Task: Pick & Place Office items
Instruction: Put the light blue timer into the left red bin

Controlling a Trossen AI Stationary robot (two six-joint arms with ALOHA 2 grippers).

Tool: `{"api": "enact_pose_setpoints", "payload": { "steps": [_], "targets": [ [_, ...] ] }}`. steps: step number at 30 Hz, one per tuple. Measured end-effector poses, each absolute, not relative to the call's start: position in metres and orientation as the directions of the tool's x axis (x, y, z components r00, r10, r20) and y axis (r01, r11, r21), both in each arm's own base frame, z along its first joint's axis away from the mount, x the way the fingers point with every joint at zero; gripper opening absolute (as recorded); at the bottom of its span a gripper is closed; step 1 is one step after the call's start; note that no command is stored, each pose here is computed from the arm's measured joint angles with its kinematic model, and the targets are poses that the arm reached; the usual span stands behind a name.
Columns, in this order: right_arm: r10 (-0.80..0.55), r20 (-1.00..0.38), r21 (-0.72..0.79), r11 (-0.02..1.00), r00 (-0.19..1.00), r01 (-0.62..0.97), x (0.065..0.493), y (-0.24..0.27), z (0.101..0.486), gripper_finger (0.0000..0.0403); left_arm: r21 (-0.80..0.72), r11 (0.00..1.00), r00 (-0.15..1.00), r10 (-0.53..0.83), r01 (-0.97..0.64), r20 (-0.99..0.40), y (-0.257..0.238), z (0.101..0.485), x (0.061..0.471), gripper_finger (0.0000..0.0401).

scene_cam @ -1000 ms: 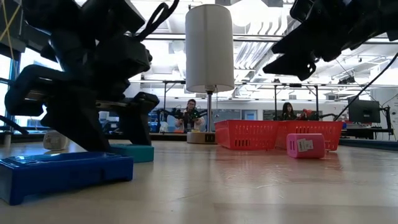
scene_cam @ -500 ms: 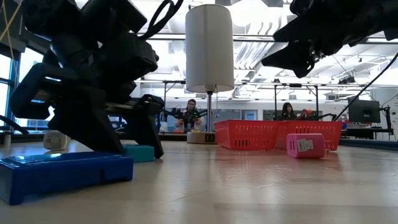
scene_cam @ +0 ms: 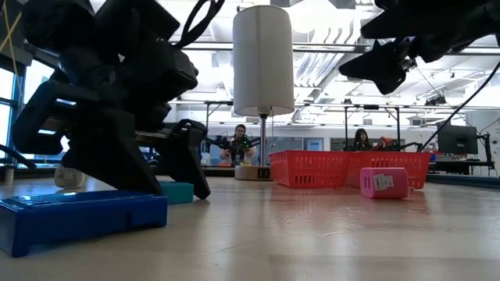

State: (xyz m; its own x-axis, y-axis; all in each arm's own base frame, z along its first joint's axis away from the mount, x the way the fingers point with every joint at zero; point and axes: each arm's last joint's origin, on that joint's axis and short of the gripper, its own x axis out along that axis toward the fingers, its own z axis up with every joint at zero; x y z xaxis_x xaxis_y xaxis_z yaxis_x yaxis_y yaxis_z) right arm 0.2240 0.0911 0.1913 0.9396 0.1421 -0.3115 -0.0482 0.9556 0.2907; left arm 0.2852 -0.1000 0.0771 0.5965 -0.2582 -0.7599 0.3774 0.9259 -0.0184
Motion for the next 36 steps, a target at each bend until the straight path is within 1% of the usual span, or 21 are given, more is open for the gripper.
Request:
{"api": "enact_pose_setpoints", "payload": {
  "steps": [3, 12, 22, 29, 36],
  "targets": [
    [0.122, -0.298, 0.293, 0.956, 0.947, -0.031, 0.225, 0.090, 0.193, 0.0272, -0.020, 0.926, 0.600, -0.260, 0.376, -0.757, -0.098, 0.073, 0.279, 0.0301],
    [0.112, -0.193, 0.318, 0.947, 0.975, -0.046, 0.228, 0.090, 0.203, 0.0272, -0.012, 0.927, 0.635, -0.266, 0.375, -0.725, -0.098, 0.066, 0.265, 0.0300],
    [0.120, -0.113, 0.345, 0.936, 0.986, -0.075, 0.229, 0.091, 0.211, 0.0272, 0.008, 0.919, 0.641, -0.268, 0.394, -0.719, -0.098, 0.066, 0.263, 0.0300],
    [0.123, -0.094, 0.355, 0.931, 0.988, -0.082, 0.229, 0.091, 0.213, 0.0272, 0.007, 0.915, 0.650, -0.280, 0.402, -0.706, -0.098, 0.061, 0.263, 0.0300],
    [0.120, -0.085, 0.359, 0.930, 0.989, -0.082, 0.229, 0.091, 0.214, 0.0272, 0.007, 0.910, 0.690, -0.309, 0.414, -0.654, -0.098, 0.054, 0.265, 0.0300]
  ]
}}
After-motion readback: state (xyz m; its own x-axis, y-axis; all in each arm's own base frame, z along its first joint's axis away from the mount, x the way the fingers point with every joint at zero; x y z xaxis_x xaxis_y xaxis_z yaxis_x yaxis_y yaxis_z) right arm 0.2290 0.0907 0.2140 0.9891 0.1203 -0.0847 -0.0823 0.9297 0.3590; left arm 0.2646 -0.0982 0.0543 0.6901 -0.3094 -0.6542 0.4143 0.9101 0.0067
